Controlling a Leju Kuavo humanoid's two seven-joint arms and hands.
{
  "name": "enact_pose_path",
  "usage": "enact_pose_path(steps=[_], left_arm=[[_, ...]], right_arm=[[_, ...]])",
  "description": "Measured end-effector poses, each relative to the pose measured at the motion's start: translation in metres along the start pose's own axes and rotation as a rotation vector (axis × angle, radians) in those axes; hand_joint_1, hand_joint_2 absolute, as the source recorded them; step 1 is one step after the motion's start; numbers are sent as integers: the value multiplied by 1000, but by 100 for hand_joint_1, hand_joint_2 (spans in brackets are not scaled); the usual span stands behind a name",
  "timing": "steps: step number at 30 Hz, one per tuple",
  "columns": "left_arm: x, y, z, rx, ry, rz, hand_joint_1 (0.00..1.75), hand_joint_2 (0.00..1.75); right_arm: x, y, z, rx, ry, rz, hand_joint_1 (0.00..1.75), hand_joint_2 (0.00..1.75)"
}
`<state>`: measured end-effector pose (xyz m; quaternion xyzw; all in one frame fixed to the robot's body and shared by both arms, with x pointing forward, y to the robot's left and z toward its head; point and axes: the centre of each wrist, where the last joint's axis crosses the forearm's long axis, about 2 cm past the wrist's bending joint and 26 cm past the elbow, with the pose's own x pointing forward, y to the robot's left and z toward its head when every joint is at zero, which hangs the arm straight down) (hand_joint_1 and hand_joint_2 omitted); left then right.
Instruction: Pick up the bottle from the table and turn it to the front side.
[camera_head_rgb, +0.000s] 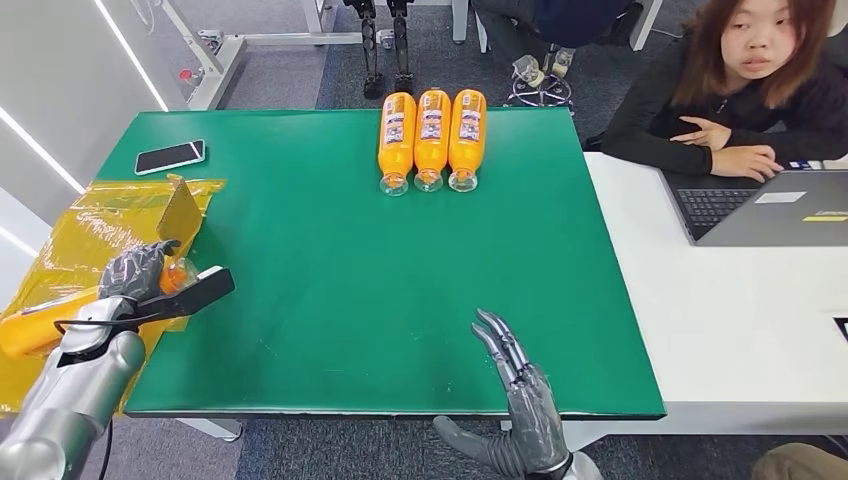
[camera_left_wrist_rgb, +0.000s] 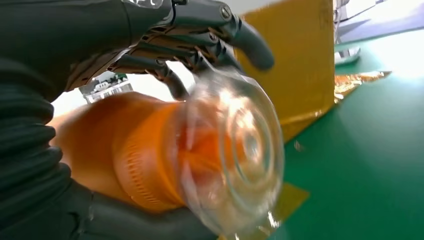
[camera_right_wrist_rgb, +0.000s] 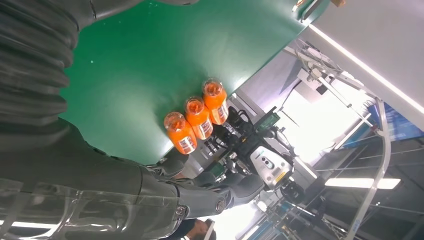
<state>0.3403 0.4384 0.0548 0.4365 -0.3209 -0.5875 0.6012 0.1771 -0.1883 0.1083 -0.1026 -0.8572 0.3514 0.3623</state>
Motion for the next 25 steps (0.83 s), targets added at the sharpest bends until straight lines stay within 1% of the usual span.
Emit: enact_pose_path(steps=[5, 11, 14, 16, 18, 22, 24, 25], left_arm=[[4, -4, 1, -10, -21, -8, 0, 175], [8, 2, -2, 14, -60, -16, 0, 175], [10, 6, -4, 29, -104, 4, 0, 175], [11, 11, -5, 48, -174, 51, 0, 175], [13, 18, -6, 62, -271, 137, 0, 175], [15, 33, 3, 63, -516, 404, 0, 175], [19, 46, 10, 74, -642, 513, 0, 175], [19, 49, 12, 76, -671, 534, 0, 175]], right_arm=[[-3, -1, -3, -3, -3, 3, 0, 175], [-8, -1, -5, 1, 2, 5, 0, 175], [-9, 0, -4, 7, 8, 8, 0, 175], [-11, 2, -3, 10, 13, 10, 0, 175], [-12, 3, -2, 8, 16, 13, 0, 175], [-13, 4, 1, -3, 16, 5, 0, 175], [-14, 5, 2, -7, 15, -1, 0, 175], [-14, 5, 2, -7, 15, -2, 0, 175]])
